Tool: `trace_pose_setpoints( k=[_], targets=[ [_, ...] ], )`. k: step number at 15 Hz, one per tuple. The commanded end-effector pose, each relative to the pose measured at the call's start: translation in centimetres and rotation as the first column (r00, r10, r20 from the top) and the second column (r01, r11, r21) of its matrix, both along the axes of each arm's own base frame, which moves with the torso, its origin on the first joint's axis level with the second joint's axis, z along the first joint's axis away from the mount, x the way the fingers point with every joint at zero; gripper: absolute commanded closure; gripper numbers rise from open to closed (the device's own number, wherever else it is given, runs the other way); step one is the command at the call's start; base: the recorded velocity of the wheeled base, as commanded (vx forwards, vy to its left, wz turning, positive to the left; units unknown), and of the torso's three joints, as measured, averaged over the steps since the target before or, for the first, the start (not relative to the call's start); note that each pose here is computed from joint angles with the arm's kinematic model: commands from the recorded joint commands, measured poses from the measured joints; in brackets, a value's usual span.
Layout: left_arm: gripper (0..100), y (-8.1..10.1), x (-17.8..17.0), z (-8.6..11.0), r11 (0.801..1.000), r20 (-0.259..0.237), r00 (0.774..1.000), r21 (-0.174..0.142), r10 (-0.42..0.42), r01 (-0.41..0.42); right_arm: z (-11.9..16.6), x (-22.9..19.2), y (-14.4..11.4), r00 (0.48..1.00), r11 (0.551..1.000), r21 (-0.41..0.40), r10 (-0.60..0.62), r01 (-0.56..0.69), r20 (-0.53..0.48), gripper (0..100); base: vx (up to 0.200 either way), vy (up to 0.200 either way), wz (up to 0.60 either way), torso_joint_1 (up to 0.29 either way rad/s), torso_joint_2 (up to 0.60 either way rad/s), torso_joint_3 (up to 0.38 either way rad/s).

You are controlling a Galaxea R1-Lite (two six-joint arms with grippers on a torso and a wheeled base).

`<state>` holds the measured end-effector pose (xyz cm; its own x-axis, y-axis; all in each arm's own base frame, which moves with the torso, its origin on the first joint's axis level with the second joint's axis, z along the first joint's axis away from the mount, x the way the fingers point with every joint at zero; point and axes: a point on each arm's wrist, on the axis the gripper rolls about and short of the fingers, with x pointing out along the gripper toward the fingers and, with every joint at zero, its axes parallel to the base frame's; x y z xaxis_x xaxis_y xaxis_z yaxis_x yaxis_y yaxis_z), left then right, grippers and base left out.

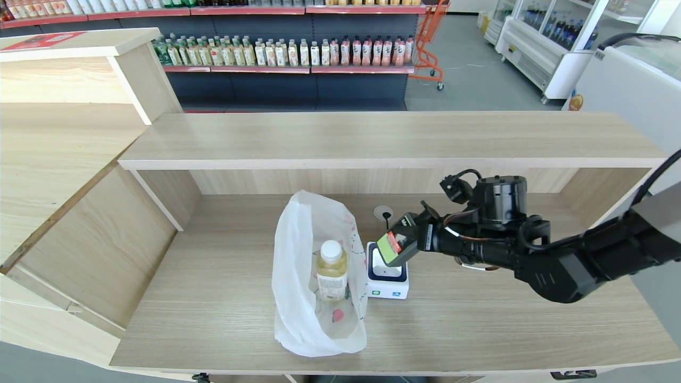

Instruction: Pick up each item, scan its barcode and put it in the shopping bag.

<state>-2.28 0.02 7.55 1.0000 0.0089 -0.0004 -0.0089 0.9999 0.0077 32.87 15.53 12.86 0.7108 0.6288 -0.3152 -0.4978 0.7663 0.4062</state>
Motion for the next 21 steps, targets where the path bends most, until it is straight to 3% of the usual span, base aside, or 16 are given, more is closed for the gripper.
trace_pose_setpoints(
  k=[1, 5, 11, 16, 21],
  targets=[
    [0, 0.0, 0.0, 0.0, 1.000, 0.000, 1.000, 0.000, 0.000, 0.000, 2.3, -3.6, -1.5, 0.999, 1.000, 0.018, 0.025, -0.025, 0.022, 100, 0.000, 0.000, 0.00, 0.000, 0.00, 0.000],
    [0, 0.0, 0.0, 0.0, 1.000, 0.000, 1.000, 0.000, -0.001, 0.001, 1.4, -7.3, -1.7, 0.995, 0.995, 0.007, 0.096, -0.096, -0.033, 100, 0.000, 0.150, 0.00, -0.006, 0.00, 0.005],
    [0, 0.0, 0.0, 0.0, 1.000, 0.000, 1.000, -0.003, -0.001, 0.001, 0.0, -9.1, 1.3, 0.971, 0.977, -0.027, 0.208, -0.212, -0.115, 100, 0.000, 0.033, 0.00, 0.001, 0.00, 0.000],
    [0, 0.0, 0.0, 0.0, 1.000, 0.000, 1.000, -0.003, 0.000, 0.000, -3.5, -8.0, 1.1, 0.958, 0.980, -0.075, 0.163, -0.185, -0.237, 100, 0.000, 0.000, 0.00, 0.000, 0.00, 0.000],
    [0, 0.0, 0.0, 0.0, 1.000, 0.000, 1.000, -0.003, 0.000, 0.000, -4.9, -6.8, 3.2, 0.946, 0.970, -0.084, 0.202, -0.229, -0.252, 100, 0.000, 0.000, 0.00, 0.000, 0.00, 0.000]
  ],
)
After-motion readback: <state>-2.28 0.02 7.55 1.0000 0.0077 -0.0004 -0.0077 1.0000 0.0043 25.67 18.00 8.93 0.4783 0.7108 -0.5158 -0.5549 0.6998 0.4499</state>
